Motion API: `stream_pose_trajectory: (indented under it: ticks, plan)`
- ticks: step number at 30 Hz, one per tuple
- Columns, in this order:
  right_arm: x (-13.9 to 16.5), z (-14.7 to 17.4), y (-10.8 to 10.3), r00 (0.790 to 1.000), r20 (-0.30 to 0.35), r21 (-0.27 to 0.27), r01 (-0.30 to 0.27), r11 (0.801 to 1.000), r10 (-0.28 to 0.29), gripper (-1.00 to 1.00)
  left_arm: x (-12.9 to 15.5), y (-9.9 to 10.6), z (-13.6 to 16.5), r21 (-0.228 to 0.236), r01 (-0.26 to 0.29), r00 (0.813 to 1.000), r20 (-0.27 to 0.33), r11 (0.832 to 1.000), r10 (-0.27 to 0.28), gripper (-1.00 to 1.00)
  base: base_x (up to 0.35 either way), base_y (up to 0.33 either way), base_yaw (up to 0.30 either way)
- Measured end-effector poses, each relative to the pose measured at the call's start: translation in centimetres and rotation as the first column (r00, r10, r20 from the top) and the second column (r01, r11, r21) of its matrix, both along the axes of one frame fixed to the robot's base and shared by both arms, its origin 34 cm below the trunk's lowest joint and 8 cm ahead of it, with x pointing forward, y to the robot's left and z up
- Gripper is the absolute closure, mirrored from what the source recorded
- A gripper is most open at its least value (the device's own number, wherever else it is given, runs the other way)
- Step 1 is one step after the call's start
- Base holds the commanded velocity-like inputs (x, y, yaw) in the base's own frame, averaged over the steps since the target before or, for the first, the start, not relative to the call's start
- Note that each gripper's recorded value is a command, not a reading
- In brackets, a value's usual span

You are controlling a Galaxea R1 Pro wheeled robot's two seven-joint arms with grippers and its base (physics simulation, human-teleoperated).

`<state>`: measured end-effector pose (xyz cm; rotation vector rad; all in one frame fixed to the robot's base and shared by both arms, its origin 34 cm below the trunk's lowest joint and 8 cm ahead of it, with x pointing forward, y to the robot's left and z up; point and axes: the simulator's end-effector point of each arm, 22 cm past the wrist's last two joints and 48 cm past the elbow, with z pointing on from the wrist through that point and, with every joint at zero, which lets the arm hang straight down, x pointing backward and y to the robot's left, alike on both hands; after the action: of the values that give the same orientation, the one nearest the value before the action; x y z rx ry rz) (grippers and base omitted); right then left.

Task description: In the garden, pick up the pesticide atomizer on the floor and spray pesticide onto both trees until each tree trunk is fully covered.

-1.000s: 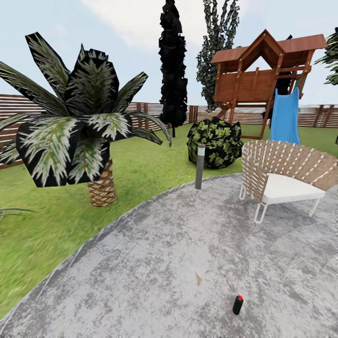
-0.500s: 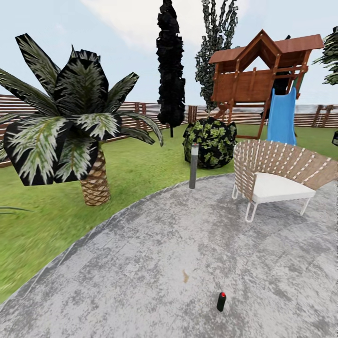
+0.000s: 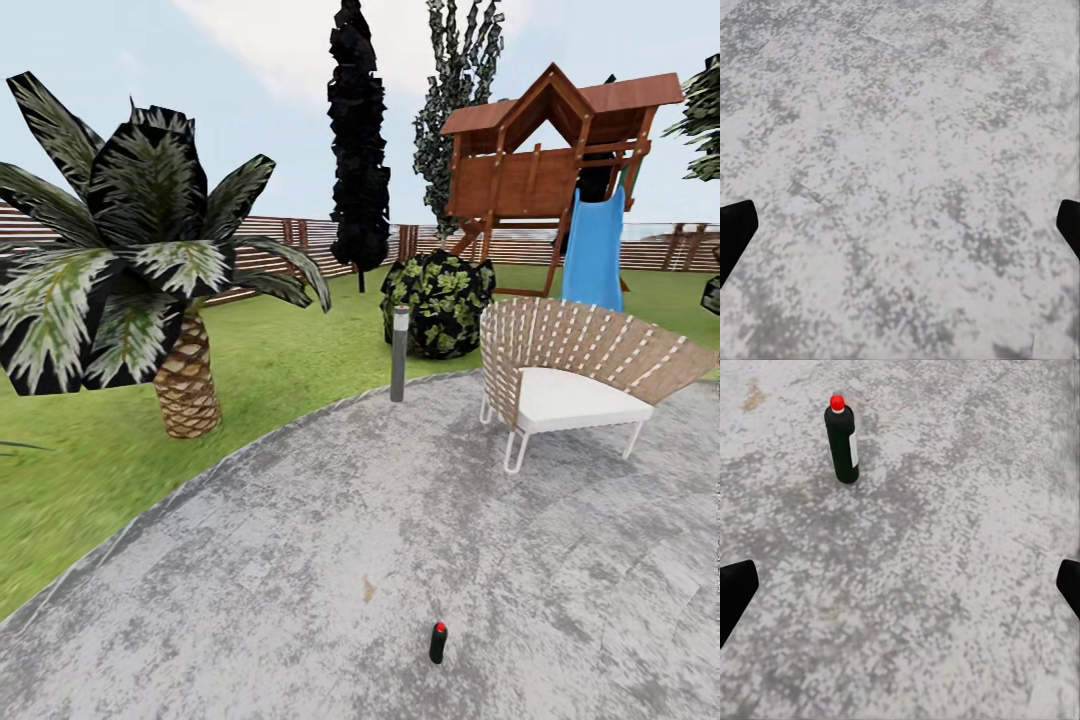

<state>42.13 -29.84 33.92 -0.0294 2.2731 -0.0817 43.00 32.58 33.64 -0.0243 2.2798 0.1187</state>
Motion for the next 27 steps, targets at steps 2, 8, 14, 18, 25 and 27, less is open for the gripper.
stream_pose_trajectory:
  ticks: [2,8,14,18,25,27]
  plan:
    - [0.0,0.0,0.02,1.0,0.0,0.0,-0.001,1.0,0.001,-1.0,0.0,0.0,0.0,0.0,0.0,1.0,0.0,1.0,0.0,-1.0,0.0,-0.272,0.0]
    - [0.0,0.0,0.02,1.0,0.0,0.0,-0.001,1.0,0.001,-1.0,-0.01,-0.01,0.0,0.0,0.0,1.0,0.0,1.0,0.0,-1.0,0.0,-0.272,0.0]
    - [0.0,0.0,0.03,1.0,0.0,0.0,-0.001,1.0,0.001,-1.0,-0.02,-0.03,-0.01,0.0,0.0,1.0,0.0,1.0,0.0,-1.0,0.0,-0.272,0.0]
    - [0.0,0.0,0.03,1.0,0.0,0.0,-0.001,1.0,0.001,-1.0,0.0,0.0,0.0,0.0,0.0,1.0,0.0,1.0,0.0,-1.0,0.0,-0.272,0.0]
    - [0.0,0.0,0.03,1.0,0.0,0.0,-0.001,1.0,0.001,-1.0,0.01,0.03,0.01,0.001,-0.001,1.0,0.0,1.0,0.001,-1.0,0.0,-0.272,0.0]
    - [0.0,0.0,0.03,1.0,0.0,0.0,-0.001,1.0,0.001,-1.0,0.02,0.06,0.01,0.001,-0.001,1.0,0.0,1.0,0.001,-1.0,0.0,-0.272,0.0]
